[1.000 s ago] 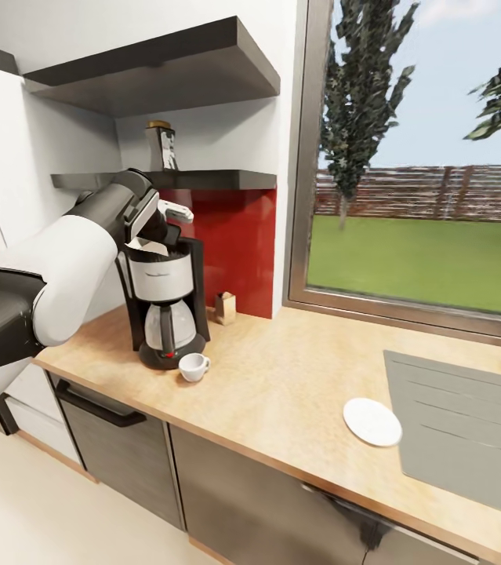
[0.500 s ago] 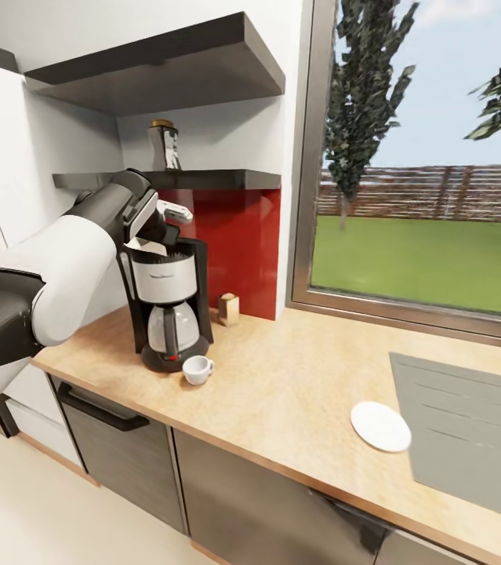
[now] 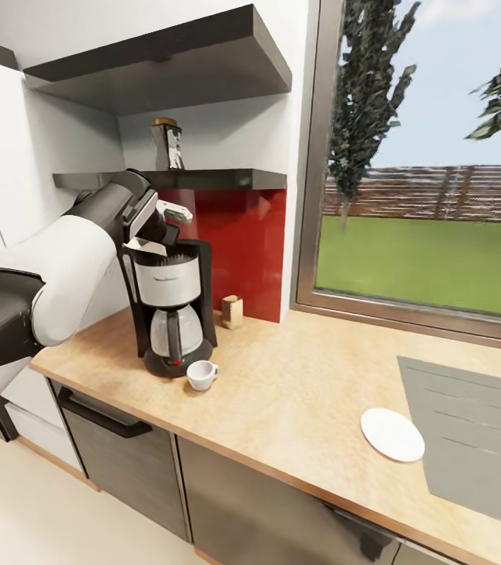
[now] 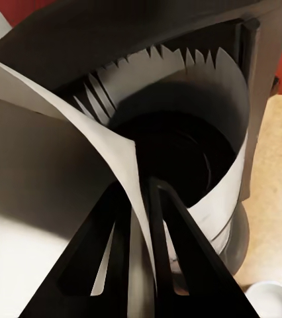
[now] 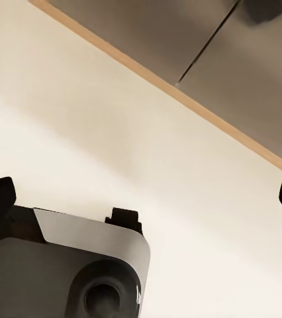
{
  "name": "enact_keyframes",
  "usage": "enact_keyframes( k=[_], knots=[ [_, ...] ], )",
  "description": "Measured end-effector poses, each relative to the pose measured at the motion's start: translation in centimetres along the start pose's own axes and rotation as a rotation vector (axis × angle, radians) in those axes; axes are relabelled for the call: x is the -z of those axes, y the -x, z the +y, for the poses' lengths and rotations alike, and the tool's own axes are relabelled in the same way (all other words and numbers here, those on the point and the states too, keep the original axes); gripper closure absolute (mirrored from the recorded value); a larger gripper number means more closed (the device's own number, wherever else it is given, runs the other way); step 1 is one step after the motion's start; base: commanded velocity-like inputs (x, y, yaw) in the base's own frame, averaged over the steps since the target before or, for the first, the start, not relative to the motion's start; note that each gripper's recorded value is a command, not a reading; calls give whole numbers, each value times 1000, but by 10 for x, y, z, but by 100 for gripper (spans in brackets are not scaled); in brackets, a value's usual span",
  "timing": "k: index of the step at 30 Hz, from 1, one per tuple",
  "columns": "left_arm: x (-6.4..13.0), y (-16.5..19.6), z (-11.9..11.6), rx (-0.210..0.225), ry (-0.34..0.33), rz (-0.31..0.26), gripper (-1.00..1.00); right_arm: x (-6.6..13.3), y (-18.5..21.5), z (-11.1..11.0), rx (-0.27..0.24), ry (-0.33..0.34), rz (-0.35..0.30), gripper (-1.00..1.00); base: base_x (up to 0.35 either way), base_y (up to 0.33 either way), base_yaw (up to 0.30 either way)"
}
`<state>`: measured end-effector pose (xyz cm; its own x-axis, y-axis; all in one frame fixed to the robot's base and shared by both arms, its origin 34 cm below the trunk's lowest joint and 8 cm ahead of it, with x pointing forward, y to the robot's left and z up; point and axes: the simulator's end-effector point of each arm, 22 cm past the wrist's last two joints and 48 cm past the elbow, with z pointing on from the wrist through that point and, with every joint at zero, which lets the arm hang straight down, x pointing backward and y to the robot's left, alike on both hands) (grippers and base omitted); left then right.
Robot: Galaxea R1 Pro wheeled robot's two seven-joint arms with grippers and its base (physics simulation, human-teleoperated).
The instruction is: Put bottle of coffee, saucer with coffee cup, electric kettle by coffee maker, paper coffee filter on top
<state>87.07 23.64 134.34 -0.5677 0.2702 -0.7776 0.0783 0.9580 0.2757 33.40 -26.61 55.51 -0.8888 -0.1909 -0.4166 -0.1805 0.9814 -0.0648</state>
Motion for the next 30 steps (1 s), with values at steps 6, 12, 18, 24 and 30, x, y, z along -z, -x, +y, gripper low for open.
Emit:
enact_keyframes(
  k=[6,12,18,24,30],
  knots=[
    [0,0,0,0,0,0,100,0,0,0,0,0,0,-100,17,12,0],
    [0,0,0,0,0,0,100,0,0,0,0,2,1,-100,2,1,0],
    [0,0,0,0,0,0,100,0,0,0,0,1,1,-100,22,0,0],
    [0,0,1,0,1,-1,100,0,0,-1,-1,0,1,-100,33,0,0],
    [-1,-1,1,1,1,1,100,0,0,-1,-1,0,1,-100,29,-19,0]
  ],
)
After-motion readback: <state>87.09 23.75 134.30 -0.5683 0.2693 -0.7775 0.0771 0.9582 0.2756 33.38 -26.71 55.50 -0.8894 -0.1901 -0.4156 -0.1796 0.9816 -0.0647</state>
